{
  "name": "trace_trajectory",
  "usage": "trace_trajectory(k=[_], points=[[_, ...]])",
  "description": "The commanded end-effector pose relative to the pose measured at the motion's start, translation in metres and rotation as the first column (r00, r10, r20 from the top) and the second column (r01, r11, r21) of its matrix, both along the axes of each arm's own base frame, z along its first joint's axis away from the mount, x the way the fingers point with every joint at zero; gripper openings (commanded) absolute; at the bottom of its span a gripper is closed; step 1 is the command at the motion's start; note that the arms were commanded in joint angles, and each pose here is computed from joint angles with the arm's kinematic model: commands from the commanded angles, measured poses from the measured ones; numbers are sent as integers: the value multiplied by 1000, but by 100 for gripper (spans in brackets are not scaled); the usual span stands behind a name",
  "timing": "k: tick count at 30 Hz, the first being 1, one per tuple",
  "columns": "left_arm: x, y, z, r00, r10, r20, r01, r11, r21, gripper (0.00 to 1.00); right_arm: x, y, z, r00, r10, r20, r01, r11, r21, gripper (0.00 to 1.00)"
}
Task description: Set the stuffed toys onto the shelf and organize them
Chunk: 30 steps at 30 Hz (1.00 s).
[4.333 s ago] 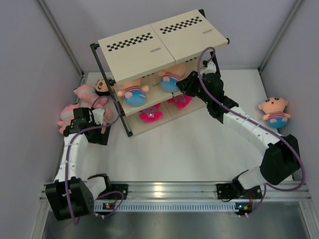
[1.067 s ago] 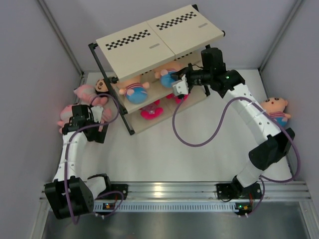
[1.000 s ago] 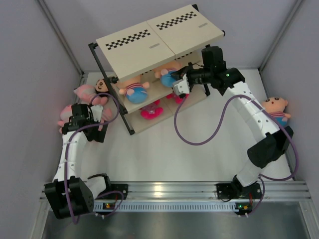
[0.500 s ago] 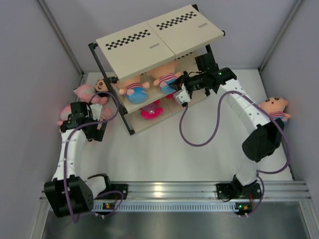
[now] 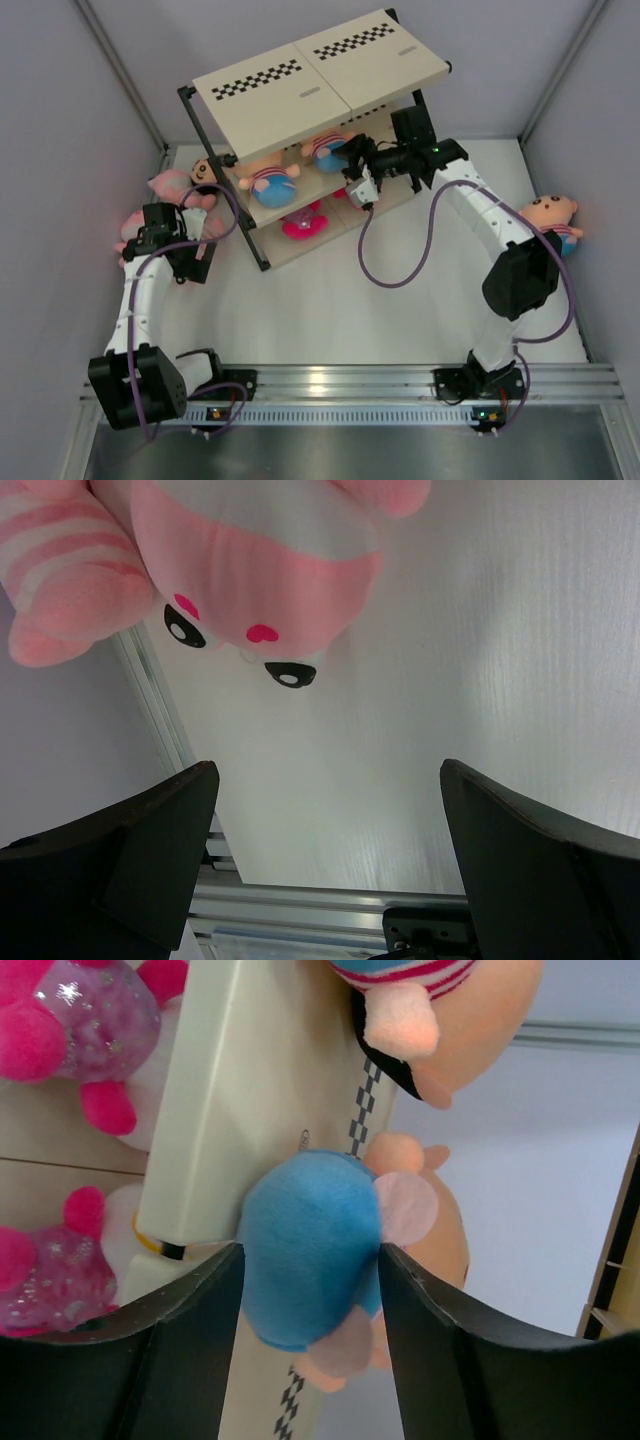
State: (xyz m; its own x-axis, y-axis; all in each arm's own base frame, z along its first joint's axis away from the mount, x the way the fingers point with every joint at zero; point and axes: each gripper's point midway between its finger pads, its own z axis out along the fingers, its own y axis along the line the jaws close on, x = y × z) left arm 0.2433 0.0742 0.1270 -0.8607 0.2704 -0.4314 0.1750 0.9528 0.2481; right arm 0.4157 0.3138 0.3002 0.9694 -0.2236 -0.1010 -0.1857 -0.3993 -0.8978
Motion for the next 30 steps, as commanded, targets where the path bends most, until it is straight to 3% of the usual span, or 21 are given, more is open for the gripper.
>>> trace_trajectory(k=[1, 7, 10, 11, 12, 13, 14, 16, 17, 19, 21, 23, 24, 25, 26, 27, 29, 30], points=[[7, -1, 13, 999, -7, 37, 7, 1000, 0, 98, -24, -4, 33, 998, 32, 47, -34, 998, 50, 59], [4, 2, 17, 999, 0, 53, -1, 1000, 18, 98, -59, -11, 50, 997, 37, 68, -43, 996, 80, 63], [5, 1, 22, 997, -4, 73, 2, 1000, 19, 99, -78, -15, 70, 998, 12, 56, -20, 987, 161, 66], [5, 1, 24, 997, -3, 80, 2, 1000, 18, 99, -82, -18, 74, 999, -24, -25, 29, 979, 204, 66], [6, 0, 24, 997, 0, 82, -1, 1000, 15, 99, -86, -23, 92, 998, -55, 2, 53, 960, 274, 69], [6, 0, 24, 996, 1, 85, -2, 1000, 11, 99, -89, -27, 99, 995, -85, -43, 94, 943, 318, 80], [6, -1, 25, 996, 4, 89, -5, 1000, 8, 99, -92, -32, 104, 975, -121, -188, 185, 907, 377, 85], [6, -2, 26, 995, 12, 95, -12, 1000, 0, 98, -99, -50, 124, 949, -193, -250, 294, 828, 478, 88], [6, -2, 26, 995, 11, 96, -11, 1000, -2, 99, -102, -56, 126, 887, -190, -421, 407, 753, 517, 88], [4, -3, 25, 995, 14, 96, -14, 1000, -5, 99, -99, -87, 137, 793, -236, -562, 586, 545, 599, 87], [3, -3, 25, 995, 13, 96, -13, 1000, -6, 99, -96, -119, 124, 637, -222, -738, 763, 322, 561, 87], [3, -4, 25, 995, 11, 99, -10, 1000, -9, 99, -93, -137, 96, 493, -205, -846, 866, 207, 455, 87], [3, -5, 25, 995, 5, 101, -3, 1000, -13, 99, -89, -161, 94, 434, -213, -875, 901, 72, 429, 86], [4, -6, 24, 995, 0, 100, 1, 1000, -18, 99, -84, -175, 87, 374, -200, -906, 922, -23, 386, 86], [4, -7, 24, 995, -1, 101, 3, 1000, -22, 99, -80, -193, 66, 264, -147, -953, 949, -139, 284, 86], [5, -7, 25, 995, -1, 105, 3, 1000, -25, 99, -74, -227, 58, 200, -119, -973, 914, -336, 229, 86], [8, -14, 25, 994, -15, 111, 21, 998, -58, 99, -75, -279, 11, 28, 6, -1000, 819, -573, 20, 92], [9, -15, 27, 993, -13, 116, 20, 998, -65, 99, -73, -296, -5, -10, 54, -998, 780, -624, -42, 94]])
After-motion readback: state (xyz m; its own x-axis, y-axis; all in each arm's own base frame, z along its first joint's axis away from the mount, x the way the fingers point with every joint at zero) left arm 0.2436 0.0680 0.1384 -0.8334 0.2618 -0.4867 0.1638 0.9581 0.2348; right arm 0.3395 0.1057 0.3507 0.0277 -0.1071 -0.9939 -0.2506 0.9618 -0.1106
